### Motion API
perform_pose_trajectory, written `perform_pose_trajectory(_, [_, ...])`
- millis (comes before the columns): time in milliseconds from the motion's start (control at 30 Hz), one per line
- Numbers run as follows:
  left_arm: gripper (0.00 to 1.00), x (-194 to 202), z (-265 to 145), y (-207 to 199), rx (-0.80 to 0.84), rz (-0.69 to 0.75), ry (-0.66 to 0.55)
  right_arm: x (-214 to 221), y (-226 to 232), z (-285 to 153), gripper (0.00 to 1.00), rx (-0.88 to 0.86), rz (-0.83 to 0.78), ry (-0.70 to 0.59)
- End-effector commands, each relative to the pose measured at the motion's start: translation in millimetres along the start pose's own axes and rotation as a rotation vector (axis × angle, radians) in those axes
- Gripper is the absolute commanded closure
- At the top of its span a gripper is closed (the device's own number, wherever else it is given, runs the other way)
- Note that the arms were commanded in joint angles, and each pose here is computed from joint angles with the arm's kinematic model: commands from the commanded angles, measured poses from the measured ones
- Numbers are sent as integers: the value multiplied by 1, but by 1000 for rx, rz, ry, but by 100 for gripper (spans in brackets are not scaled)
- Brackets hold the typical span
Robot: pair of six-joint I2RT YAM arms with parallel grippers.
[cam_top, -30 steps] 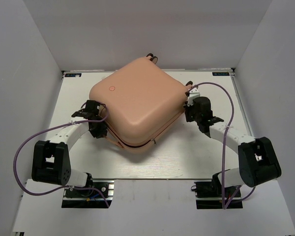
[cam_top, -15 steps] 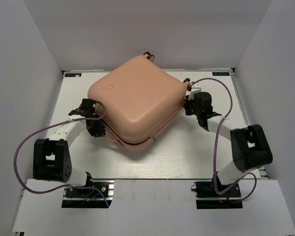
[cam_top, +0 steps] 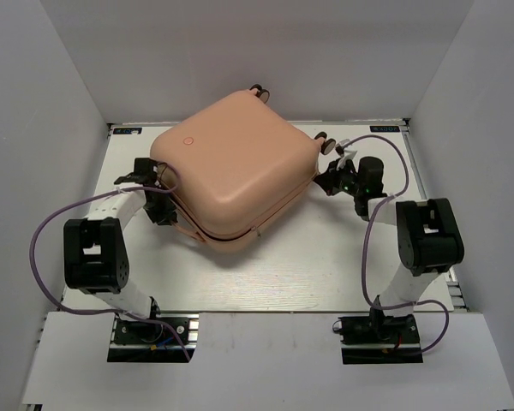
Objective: Pack the luggage
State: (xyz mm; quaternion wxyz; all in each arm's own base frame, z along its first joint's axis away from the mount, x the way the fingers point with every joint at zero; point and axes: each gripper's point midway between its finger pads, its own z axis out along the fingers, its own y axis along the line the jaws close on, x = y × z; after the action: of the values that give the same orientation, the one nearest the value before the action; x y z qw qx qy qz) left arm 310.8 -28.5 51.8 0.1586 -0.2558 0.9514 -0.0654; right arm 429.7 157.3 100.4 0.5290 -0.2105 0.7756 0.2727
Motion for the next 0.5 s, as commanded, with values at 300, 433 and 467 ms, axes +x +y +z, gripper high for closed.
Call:
perform_pose_trajectory(300, [100,-53,-3,12,-69,201,-53,-154,-110,-8,100,393,-227,-420])
perform_pose_trajectory(433, [100,-57,-2,15,-81,226,-56,-163,-138,-11,100,533,-264,-417])
perform_pose_trajectory(467, [100,-56,0,15,-84,232,-49,-165,-143,-12,100,559,-291,-405])
